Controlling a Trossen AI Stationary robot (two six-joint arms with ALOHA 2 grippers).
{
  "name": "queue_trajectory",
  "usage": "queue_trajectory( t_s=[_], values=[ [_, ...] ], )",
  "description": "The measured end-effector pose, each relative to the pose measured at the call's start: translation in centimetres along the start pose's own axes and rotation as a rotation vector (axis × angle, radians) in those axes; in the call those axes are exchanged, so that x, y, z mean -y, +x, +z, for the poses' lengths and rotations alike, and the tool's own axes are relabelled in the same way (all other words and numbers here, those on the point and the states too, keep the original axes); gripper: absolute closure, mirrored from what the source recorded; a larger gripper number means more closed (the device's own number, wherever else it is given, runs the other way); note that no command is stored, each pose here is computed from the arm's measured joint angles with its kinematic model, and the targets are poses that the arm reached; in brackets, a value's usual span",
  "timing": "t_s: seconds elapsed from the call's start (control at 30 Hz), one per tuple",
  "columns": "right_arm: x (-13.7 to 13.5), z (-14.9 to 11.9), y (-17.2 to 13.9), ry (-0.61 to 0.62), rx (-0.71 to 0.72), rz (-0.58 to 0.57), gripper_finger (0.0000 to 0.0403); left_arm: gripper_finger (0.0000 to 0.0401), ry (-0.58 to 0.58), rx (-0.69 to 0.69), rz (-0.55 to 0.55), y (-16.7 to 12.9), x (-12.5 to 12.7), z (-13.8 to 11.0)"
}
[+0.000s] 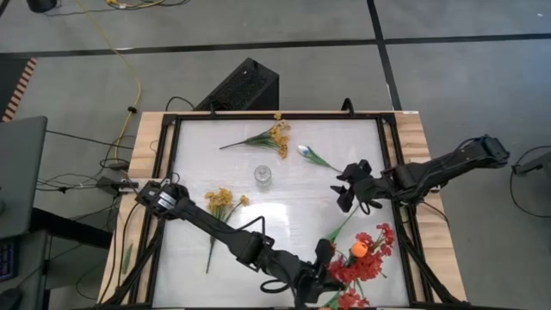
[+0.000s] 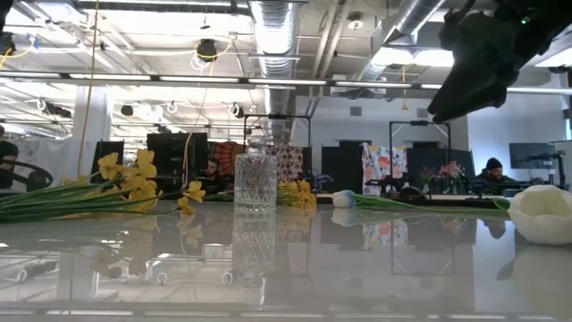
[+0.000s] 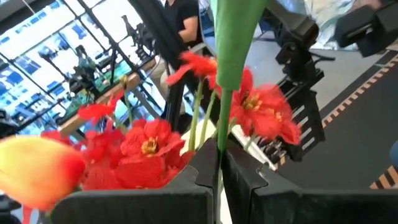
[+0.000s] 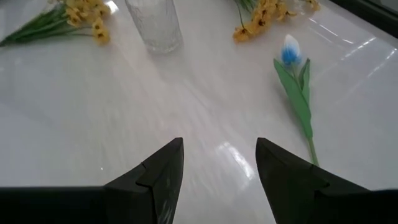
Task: Sort flowers into vase by color
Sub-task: Put the orange flower into the pink vase
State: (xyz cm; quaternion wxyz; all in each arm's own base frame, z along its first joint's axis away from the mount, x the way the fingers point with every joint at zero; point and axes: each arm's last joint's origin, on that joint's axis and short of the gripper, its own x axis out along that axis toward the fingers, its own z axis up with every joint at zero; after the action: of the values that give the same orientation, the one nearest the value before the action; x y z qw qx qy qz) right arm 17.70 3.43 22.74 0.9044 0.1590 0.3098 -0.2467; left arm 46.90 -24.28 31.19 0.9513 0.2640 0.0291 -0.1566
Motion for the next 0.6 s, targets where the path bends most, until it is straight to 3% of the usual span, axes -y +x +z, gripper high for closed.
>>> queue_trajectory(
  t_s=[0.6],
  values=[
    [-1.2,-1.4,-0.7,-0.034,-0.047,0.058,0.0178,0.0401,-0.049,-0.054,0.006,0.3,-1.4,-1.3]
  ],
)
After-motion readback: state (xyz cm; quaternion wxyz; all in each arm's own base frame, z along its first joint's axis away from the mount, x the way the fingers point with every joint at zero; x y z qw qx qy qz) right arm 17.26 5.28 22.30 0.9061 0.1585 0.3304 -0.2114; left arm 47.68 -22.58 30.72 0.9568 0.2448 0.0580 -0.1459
